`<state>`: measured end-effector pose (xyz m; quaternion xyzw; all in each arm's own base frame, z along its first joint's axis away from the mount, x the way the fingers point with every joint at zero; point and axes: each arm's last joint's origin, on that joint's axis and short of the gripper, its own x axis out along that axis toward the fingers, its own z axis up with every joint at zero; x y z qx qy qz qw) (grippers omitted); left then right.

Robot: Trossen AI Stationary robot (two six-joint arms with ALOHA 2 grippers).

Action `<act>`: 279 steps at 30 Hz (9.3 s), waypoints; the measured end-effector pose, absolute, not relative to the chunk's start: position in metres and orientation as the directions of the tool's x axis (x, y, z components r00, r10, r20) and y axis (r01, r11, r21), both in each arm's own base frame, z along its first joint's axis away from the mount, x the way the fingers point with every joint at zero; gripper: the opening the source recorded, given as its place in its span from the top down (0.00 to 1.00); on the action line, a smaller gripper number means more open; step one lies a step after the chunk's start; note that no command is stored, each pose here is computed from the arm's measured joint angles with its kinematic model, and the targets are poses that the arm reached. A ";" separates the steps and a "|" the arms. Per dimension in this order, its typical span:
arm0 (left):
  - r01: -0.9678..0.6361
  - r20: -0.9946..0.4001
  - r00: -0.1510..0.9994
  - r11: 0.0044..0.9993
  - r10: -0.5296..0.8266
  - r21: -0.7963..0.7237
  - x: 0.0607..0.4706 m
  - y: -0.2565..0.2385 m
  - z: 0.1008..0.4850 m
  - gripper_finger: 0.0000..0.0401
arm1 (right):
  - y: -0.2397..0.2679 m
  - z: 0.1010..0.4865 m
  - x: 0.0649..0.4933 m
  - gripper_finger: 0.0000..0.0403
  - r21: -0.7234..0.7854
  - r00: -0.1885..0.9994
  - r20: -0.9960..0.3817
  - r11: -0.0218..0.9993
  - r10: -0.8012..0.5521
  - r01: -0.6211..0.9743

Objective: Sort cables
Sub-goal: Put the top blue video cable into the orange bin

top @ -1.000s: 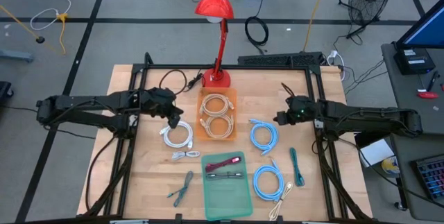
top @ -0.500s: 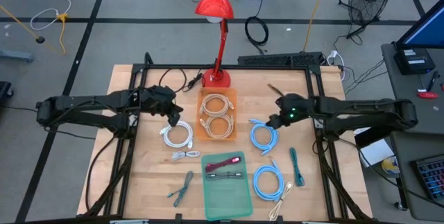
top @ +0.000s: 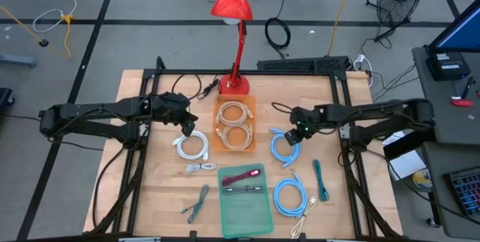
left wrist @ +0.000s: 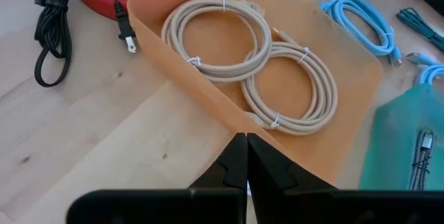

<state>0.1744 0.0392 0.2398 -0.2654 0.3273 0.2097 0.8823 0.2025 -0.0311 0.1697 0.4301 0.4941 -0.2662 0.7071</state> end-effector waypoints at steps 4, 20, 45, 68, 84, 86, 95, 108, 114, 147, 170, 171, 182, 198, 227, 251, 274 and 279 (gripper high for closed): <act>-0.545 -0.689 0.698 0.769 0.196 -0.333 0.174 0.039 0.240 0.99 | -0.032 0.164 0.205 0.64 0.325 0.350 -0.936 0.497 0.047 0.805; -0.544 -0.689 0.700 0.765 0.187 -0.345 0.175 0.039 0.240 0.99 | -0.032 0.144 0.218 0.64 0.235 0.299 -0.954 0.568 -0.020 0.789; -0.543 -0.714 0.677 0.778 0.182 -0.316 0.172 0.038 0.238 0.99 | -0.024 0.128 0.228 0.95 0.235 0.250 -0.968 0.469 0.031 0.851; -0.538 -0.705 0.682 0.787 0.194 -0.303 0.173 0.039 0.238 0.99 | -0.057 0.303 0.264 0.99 0.519 0.677 -0.704 0.496 -0.214 0.696; -0.518 -0.708 0.688 0.790 0.157 -0.328 0.174 0.032 0.238 0.99 | -0.063 0.251 0.362 0.99 0.385 0.610 -0.776 0.649 -0.157 0.656; -0.511 -0.711 0.687 0.796 0.151 -0.325 0.174 0.030 0.238 0.99 | -0.063 0.244 0.365 0.99 0.373 0.597 -0.787 0.649 -0.156 0.663; -0.513 -0.722 0.675 0.799 0.152 -0.312 0.174 0.026 0.237 0.99 | -0.053 0.231 0.371 0.99 0.396 0.572 -0.816 0.640 -0.083 0.658; -0.526 -0.720 0.672 0.797 0.175 -0.297 0.174 0.027 0.237 0.99 | -0.052 0.229 0.369 0.98 0.406 0.558 -0.828 0.634 -0.049 0.658; -0.527 -0.720 0.671 0.797 0.175 -0.297 0.174 0.027 0.237 0.99 | -0.052 0.230 0.370 0.90 0.402 0.567 -0.823 0.660 -0.045 0.635; -0.525 -0.720 0.672 0.799 0.176 -0.294 0.174 0.027 0.237 0.99 | -0.068 0.233 0.379 0.65 0.227 0.636 -0.754 0.844 -0.164 0.487; -0.508 -0.721 0.676 0.806 0.154 -0.303 0.174 0.022 0.237 0.99 | -0.075 0.185 0.387 0.50 0.111 0.507 -0.852 0.901 -0.130 0.418; -0.508 -0.720 0.676 0.806 0.154 -0.304 0.174 0.022 0.237 0.99 | -0.075 0.185 0.387 0.50 0.105 0.503 -0.854 0.903 -0.132 0.416; -0.507 -0.720 0.676 0.808 0.157 -0.300 0.174 0.022 0.237 0.99 | -0.075 0.181 0.387 0.52 0.080 0.484 -0.863 0.907 -0.144 0.413; -0.503 -0.720 0.675 0.814 0.159 -0.292 0.174 0.022 0.237 0.99 | -0.075 0.181 0.387 0.68 0.085 0.485 -0.863 0.905 -0.142 0.416; -0.521 -0.723 0.665 0.809 0.187 -0.271 0.174 0.023 0.236 0.99 | -0.074 0.195 0.379 0.91 0.157 0.485 -0.862 0.830 -0.149 0.535; -0.520 -0.721 0.665 0.814 0.195 -0.260 0.174 0.024 0.237 0.99 | -0.031 0.195 0.376 0.91 0.245 0.424 -0.899 0.680 -0.107 0.691; -0.526 -0.721 0.662 0.811 0.202 -0.256 0.173 0.024 0.236 0.99 | -0.033 0.179 0.385 0.71 0.333 0.431 -0.902 0.663 0.018 0.671; -0.526 -0.721 0.663 0.811 0.203 -0.255 0.173 0.024 0.237 0.99 | -0.034 0.179 0.385 0.59 0.338 0.436 -0.900 0.659 0.017 0.672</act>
